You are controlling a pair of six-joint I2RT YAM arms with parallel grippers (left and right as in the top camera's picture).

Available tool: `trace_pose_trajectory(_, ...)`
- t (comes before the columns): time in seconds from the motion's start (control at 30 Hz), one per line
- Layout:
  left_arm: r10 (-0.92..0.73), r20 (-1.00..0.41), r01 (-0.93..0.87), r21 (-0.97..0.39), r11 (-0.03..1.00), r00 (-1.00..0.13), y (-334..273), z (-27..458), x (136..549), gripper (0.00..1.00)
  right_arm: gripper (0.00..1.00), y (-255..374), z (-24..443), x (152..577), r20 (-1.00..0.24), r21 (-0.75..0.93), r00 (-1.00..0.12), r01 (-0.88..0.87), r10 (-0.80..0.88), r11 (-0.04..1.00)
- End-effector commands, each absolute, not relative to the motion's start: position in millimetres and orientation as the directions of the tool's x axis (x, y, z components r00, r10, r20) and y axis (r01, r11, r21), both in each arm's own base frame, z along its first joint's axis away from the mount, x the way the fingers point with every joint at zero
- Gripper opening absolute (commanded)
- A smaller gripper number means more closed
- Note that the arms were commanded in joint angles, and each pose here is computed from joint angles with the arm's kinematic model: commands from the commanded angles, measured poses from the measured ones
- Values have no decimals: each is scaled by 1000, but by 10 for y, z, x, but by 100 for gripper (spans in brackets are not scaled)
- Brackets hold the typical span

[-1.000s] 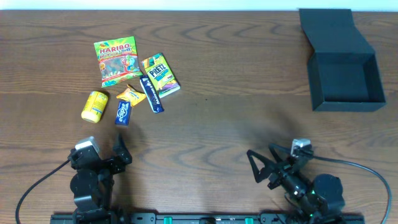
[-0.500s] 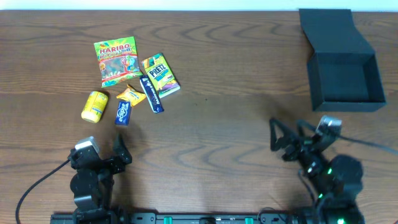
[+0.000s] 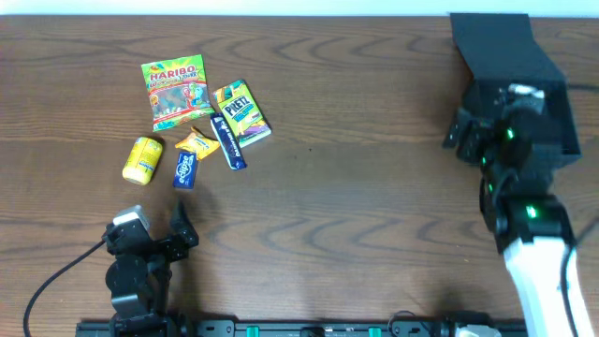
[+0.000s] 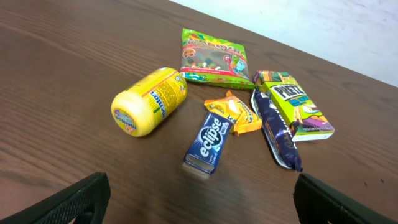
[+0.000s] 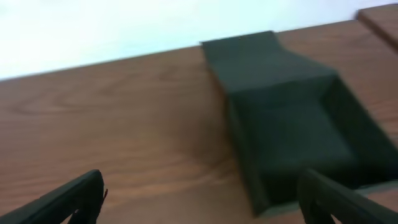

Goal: Pack container
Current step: 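Reach the right gripper to the black box's far edge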

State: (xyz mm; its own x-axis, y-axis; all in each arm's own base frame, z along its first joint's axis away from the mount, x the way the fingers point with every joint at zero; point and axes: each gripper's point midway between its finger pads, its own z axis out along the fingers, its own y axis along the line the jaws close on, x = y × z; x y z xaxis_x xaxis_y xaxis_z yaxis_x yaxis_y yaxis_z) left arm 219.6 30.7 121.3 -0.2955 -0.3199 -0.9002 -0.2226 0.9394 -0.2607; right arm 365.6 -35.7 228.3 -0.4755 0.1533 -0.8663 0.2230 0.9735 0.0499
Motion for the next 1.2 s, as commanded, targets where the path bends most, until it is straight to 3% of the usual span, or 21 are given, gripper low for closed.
trace_pose_trajectory(0.0,-320,-895,-238,-253,938,-310,331,1119,2187,95,99,-658,2081,3768,-843,-86,-527,328,107,941)
trace_pose_trajectory(0.2,-320,-895,-238,-253,938,-310,332,1120,2187,95,98,-975,1627,3931,-792,-124,-595,380,139,917)
trace_pose_trajectory(0.4,-320,-895,-239,-253,938,-310,333,1120,2187,95,98,-1185,1276,4033,-757,-53,-620,377,209,925)
trace_pose_trajectory(0.77,-320,-895,-238,-253,938,-310,332,1120,2187,95,80,-1075,705,4174,-683,40,-687,301,246,953)
trace_pose_trajectory(0.83,-320,-895,-238,-253,938,-310,331,1120,2187,95,71,-1076,614,4166,-668,39,-701,303,250,952)
trace_pose_trajectory(0.9,-320,-895,-238,-253,938,-310,331,1120,2187,95,48,-1073,539,4154,-654,39,-712,305,255,952)
trace_pose_trajectory(1.0,-320,-895,-238,-253,938,-310,331,1120,2187,95,6,-1062,521,4149,-649,43,-716,304,258,952)
trace_pose_trajectory(1.03,-320,-895,-238,-253,938,-310,332,1120,2187,95,1,-1034,524,4158,-649,56,-716,294,258,954)
trace_pose_trajectory(1.17,-320,-895,-238,-253,938,-310,331,1120,2187,95,1,-825,536,4181,-636,147,-726,216,260,965)
